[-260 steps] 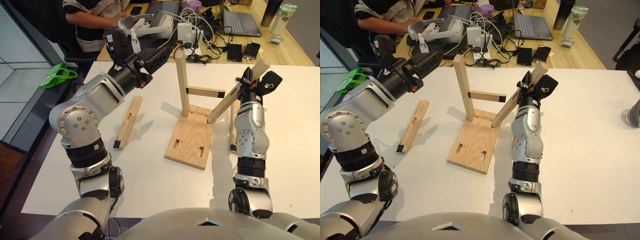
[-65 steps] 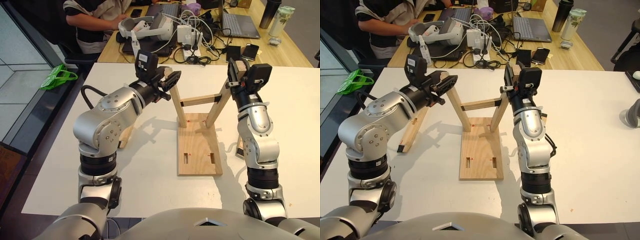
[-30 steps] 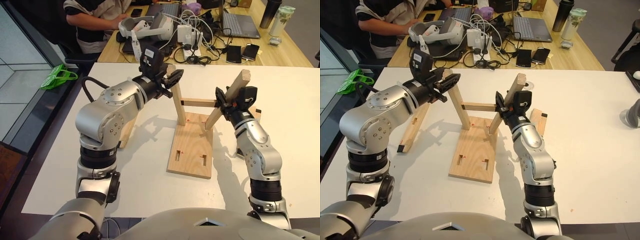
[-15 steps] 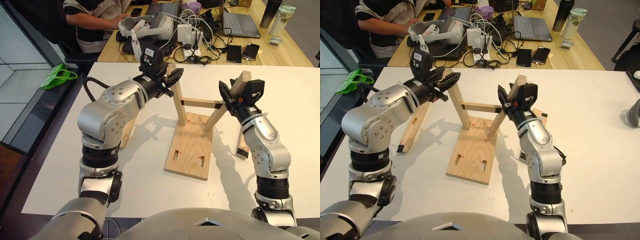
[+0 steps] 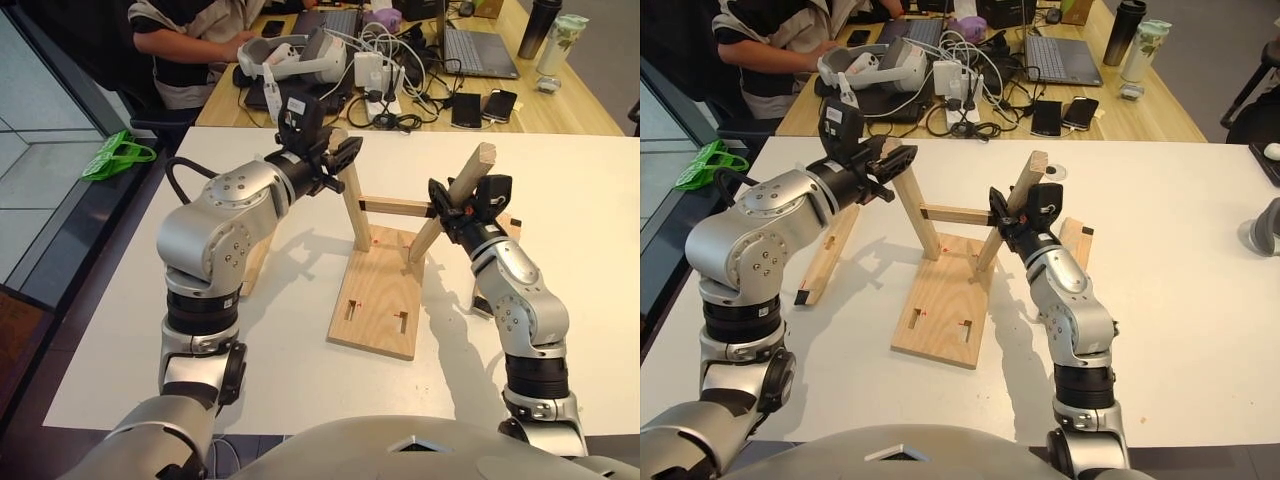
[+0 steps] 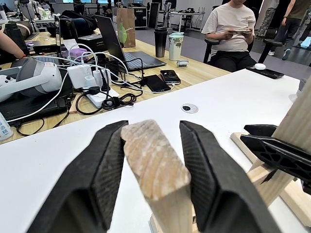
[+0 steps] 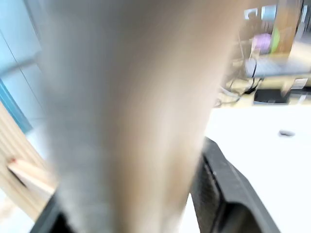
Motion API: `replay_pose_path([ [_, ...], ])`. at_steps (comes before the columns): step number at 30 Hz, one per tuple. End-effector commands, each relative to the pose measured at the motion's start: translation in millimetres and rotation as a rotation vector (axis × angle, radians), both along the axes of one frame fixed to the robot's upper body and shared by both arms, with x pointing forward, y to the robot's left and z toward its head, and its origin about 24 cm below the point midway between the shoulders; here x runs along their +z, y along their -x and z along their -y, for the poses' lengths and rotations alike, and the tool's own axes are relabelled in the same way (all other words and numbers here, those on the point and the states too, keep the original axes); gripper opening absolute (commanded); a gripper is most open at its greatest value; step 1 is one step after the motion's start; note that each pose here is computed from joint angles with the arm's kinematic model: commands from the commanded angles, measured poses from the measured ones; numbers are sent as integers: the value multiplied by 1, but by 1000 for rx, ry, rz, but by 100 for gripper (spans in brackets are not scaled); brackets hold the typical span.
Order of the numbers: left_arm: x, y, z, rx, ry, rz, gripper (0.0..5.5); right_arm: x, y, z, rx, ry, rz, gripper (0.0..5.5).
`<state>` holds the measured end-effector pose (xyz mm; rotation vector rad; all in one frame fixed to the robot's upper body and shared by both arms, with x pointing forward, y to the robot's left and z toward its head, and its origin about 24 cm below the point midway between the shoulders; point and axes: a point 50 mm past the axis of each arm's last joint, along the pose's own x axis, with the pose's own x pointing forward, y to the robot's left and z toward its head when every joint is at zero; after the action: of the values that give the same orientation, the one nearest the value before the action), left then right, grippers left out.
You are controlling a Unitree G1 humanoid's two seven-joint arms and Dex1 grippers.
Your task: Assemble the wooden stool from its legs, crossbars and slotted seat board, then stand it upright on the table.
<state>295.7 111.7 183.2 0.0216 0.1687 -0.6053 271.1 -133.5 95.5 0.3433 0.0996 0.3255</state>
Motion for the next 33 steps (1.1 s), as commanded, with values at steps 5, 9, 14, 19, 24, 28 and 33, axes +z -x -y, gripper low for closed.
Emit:
replay_pose_path([
  [5, -12, 0, 0, -20, -5, -78, 172, 14, 4, 1, 42, -302, 6, 295],
  [9, -10, 0, -2, -12, 6, -73, 172, 35, 5, 12, 74, -358, 92, 295],
  [14, -7, -2, -5, 7, 14, -66, 172, 78, -2, 38, 82, -393, 258, 295],
  [19, -5, -4, -4, 15, 19, -57, 172, 112, -7, 45, 101, -381, 379, 295],
  [24, -3, -6, -3, 15, 28, -51, 172, 151, -18, 44, 127, -415, 509, 295],
  [28, -2, -6, -1, 12, 31, -49, 172, 171, -27, 34, 181, -402, 550, 295],
  [33, 3, -5, 1, -1, 60, -37, 172, 161, -32, 25, 215, -333, 508, 295],
])
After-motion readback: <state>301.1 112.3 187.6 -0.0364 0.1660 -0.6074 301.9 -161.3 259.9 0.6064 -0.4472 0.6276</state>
